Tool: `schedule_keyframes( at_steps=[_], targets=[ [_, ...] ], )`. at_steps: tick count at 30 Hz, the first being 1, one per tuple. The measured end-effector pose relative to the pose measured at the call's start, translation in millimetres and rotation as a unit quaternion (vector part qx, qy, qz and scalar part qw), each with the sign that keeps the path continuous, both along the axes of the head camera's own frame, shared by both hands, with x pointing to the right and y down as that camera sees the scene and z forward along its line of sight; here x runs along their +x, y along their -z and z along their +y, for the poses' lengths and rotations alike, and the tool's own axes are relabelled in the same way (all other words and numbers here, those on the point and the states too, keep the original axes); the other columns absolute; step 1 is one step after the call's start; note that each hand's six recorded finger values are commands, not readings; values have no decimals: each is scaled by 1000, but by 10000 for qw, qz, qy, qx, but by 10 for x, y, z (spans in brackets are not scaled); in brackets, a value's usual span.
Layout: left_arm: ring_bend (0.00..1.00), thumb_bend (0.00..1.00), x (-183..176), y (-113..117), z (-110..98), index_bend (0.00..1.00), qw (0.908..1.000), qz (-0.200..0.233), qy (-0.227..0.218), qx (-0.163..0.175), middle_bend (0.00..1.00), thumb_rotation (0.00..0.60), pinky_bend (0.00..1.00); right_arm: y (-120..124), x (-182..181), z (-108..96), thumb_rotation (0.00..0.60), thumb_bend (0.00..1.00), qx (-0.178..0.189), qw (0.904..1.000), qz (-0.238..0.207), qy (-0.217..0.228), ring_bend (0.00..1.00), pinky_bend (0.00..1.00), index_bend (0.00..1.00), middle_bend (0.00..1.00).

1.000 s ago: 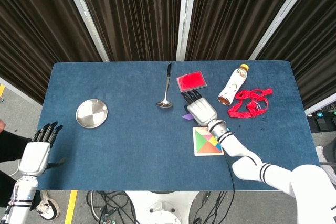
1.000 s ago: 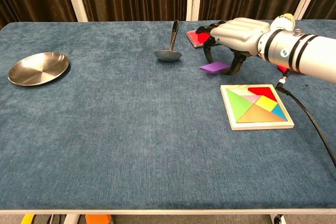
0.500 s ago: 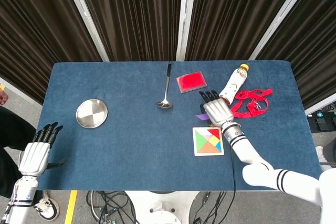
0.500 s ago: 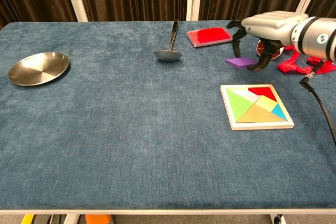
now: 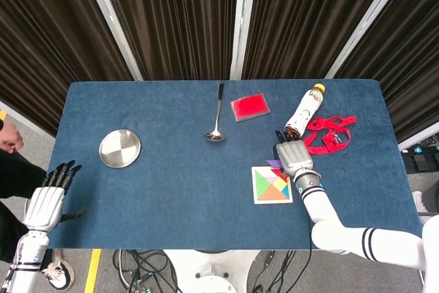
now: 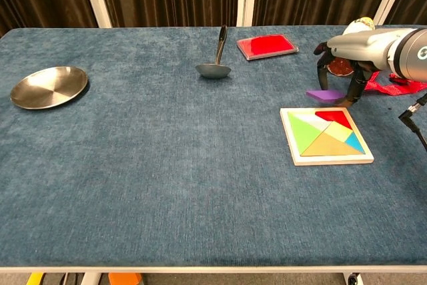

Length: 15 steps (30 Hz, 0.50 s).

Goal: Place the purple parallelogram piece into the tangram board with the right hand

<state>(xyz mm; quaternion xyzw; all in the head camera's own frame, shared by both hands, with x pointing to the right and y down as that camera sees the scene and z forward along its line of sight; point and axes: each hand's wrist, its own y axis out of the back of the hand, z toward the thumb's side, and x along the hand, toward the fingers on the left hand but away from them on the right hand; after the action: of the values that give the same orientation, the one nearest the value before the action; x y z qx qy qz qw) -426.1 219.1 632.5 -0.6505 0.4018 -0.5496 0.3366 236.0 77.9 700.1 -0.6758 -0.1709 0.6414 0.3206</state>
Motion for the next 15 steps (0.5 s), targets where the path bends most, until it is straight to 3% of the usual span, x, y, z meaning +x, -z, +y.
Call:
schedule_keyframes(
  at_steps=[15],
  targets=[
    [0,60,-3,-13,7,111,10000,-4,1,-13,35,600,153,-39,-78,161,600,272,-277,9993,-150,-204,0,0,561,13]
  ],
)
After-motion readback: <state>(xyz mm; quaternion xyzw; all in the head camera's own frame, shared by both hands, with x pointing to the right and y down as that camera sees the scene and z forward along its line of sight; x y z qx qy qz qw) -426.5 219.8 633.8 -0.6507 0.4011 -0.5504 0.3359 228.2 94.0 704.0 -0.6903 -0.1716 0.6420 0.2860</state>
